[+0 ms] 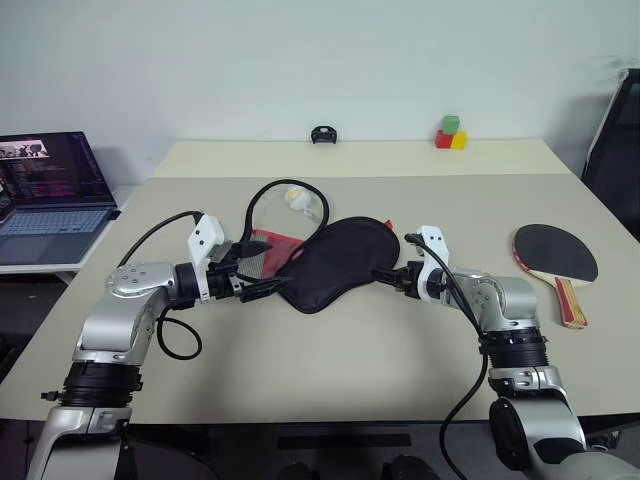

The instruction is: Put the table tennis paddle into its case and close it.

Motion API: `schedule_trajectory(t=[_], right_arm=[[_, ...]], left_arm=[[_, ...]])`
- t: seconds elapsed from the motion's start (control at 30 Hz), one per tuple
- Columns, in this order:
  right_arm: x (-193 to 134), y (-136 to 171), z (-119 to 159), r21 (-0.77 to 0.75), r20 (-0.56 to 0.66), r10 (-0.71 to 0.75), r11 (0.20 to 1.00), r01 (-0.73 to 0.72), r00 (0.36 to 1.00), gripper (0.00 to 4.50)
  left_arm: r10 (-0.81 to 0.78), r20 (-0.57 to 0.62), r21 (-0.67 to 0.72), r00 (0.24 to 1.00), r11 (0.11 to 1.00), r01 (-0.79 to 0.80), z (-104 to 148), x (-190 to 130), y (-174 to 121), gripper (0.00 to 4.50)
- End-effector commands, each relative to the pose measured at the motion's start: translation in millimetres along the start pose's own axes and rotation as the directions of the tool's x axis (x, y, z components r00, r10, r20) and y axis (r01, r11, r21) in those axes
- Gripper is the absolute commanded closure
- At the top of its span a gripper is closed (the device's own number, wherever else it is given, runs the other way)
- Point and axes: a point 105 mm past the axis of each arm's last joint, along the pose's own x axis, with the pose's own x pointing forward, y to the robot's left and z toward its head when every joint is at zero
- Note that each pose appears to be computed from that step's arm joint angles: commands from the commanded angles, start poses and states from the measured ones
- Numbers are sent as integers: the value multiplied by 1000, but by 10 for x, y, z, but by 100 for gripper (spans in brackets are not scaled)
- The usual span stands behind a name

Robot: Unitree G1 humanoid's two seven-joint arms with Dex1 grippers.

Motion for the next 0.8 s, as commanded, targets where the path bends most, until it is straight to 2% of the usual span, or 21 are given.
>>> schedule_trajectory(t=[0.03, 0.37, 0.6, 0.8], right_arm=[[94, 223, 31, 24, -5, 75, 997, -75, 997, 57], [259, 532, 61, 83, 17, 148, 985, -149, 989, 57], [330, 604, 0, 113, 24, 136, 984, -138, 990, 57], [332, 605, -122, 205, 15, 122, 971, -122, 992, 246]], left_arm=[[17, 45, 49, 999, 999, -19, 189, -54, 52, 0], [36, 43, 52, 998, 998, -38, 178, -69, 69, 0], [38, 36, 56, 999, 998, -40, 162, -71, 68, 0], [37, 30, 56, 999, 998, -38, 142, -60, 48, 0]])
